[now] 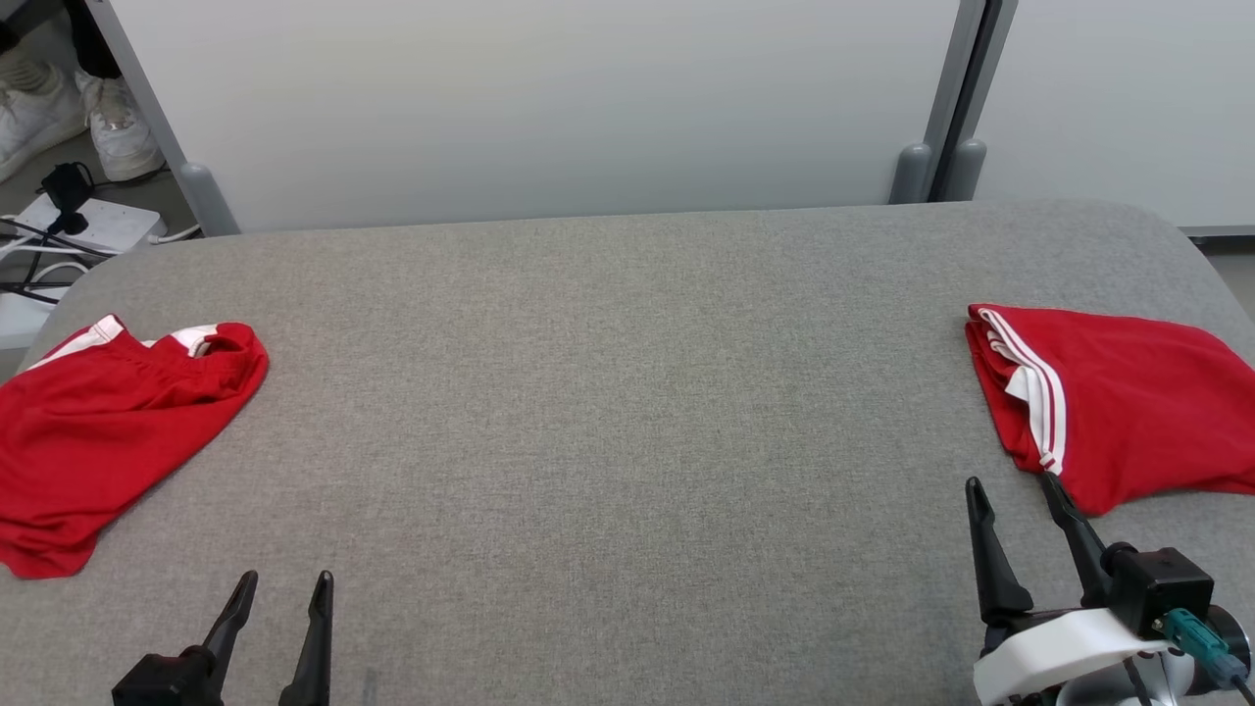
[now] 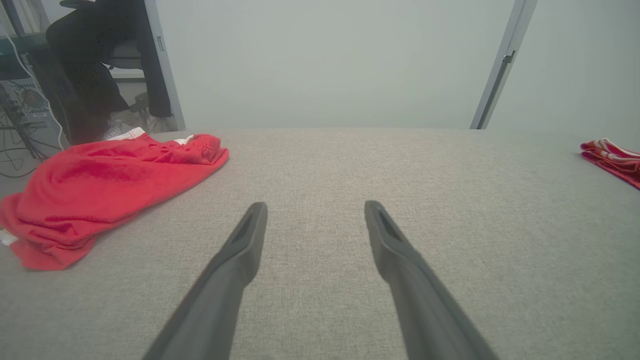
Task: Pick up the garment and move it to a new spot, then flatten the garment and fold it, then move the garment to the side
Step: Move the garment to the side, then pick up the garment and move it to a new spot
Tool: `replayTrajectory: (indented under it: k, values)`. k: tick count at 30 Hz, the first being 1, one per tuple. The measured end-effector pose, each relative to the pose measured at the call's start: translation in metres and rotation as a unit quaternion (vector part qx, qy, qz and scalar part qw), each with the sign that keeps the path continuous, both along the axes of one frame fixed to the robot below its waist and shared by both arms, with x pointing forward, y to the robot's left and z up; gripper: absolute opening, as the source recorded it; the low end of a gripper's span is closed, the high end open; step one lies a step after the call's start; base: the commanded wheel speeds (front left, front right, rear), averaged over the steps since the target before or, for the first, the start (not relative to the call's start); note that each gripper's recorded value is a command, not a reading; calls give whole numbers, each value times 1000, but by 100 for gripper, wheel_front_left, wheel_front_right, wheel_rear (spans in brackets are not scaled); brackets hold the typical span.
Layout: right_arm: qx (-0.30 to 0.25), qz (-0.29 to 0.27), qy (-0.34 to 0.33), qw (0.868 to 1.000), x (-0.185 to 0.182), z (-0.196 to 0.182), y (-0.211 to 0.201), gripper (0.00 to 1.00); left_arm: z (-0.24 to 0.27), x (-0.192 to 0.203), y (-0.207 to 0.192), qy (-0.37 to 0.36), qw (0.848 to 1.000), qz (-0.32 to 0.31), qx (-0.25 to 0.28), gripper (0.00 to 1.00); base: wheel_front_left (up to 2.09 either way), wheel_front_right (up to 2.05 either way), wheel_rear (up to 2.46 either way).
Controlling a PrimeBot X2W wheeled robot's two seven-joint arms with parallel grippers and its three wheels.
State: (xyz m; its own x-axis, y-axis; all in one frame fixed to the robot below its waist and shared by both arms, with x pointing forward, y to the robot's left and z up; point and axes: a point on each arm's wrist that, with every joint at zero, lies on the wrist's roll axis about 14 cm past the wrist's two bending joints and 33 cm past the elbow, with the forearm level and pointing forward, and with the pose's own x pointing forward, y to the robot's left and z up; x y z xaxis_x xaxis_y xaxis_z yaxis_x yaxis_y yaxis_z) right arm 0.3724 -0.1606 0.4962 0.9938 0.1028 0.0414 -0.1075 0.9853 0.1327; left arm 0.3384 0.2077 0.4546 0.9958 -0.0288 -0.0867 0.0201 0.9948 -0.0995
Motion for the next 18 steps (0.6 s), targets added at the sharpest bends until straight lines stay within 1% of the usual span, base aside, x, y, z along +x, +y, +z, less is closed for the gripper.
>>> replayTrajectory:
  k: [8, 14, 18]
  values:
    - [0, 12, 3, 1000, 3, -2, 8, 100, -2, -4, 5, 3, 1000, 8, -1, 100, 0, 0, 0]
    - [-1, 43, 6, 999, 8, -4, 29, 100, -3, -13, 18, 4, 1000, 30, -3, 100, 0, 0, 0]
    - [1, 74, 8, 997, 13, -5, 50, 100, -4, -24, 32, 7, 998, 54, -3, 100, 0, 0, 0]
